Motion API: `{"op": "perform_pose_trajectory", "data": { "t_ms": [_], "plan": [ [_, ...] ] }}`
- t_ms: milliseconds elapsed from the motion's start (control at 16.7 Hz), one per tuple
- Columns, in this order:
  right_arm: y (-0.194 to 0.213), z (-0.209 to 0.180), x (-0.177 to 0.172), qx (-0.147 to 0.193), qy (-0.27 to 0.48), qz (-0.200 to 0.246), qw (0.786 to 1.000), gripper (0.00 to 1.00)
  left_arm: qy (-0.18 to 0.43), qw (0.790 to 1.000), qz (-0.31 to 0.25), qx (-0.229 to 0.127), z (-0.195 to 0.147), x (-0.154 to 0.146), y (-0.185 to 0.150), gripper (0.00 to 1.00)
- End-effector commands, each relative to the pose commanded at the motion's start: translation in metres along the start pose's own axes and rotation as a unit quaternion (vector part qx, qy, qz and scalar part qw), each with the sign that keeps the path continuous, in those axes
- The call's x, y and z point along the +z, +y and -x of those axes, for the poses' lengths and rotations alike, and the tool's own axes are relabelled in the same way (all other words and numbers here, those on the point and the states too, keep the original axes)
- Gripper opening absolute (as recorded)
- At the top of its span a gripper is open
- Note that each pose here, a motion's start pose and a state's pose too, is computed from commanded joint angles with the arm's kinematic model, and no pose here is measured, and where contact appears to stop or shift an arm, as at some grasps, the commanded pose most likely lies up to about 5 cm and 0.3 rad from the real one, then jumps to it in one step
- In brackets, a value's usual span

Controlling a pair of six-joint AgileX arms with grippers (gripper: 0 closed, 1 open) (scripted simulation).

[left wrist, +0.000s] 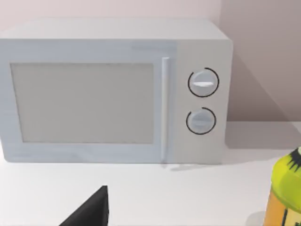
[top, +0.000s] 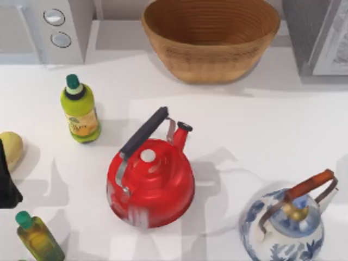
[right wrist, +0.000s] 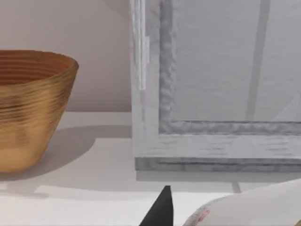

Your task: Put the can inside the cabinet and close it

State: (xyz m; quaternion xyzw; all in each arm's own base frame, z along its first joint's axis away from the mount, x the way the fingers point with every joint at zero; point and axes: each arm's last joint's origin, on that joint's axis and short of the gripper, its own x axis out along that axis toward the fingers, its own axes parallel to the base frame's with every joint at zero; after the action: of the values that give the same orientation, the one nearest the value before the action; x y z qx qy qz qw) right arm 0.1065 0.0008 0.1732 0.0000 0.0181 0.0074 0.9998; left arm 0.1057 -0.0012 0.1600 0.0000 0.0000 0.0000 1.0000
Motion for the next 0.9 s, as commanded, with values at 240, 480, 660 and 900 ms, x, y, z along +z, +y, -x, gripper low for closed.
{"op": "perform_pose_trajectory", "data": {
  "t_ms": [240, 480, 660, 900],
  "plan": [
    [0.004, -0.007, 0.052, 0.01, 0.036, 0.007, 0.999, 0.0, 0.0, 1.0, 0.0, 0.0, 0.0, 0.0, 0.0, 1.0],
    [0.011, -0.026, 0.147, 0.012, 0.021, 0.015, 1.0, 0.0, 0.0, 1.0, 0.0, 0.0, 0.0, 0.0, 0.0, 1.0],
    [0.018, -0.043, 0.228, 0.01, -0.017, 0.016, 1.0, 0.0, 0.0, 1.0, 0.0, 0.0, 0.0, 0.0, 0.0, 1.0],
    [0.028, -0.079, 0.295, 0.004, -0.027, 0.016, 0.999, 0.0, 0.0, 1.0, 0.0, 0.0, 0.0, 0.0, 0.0, 1.0]
  ]
}}
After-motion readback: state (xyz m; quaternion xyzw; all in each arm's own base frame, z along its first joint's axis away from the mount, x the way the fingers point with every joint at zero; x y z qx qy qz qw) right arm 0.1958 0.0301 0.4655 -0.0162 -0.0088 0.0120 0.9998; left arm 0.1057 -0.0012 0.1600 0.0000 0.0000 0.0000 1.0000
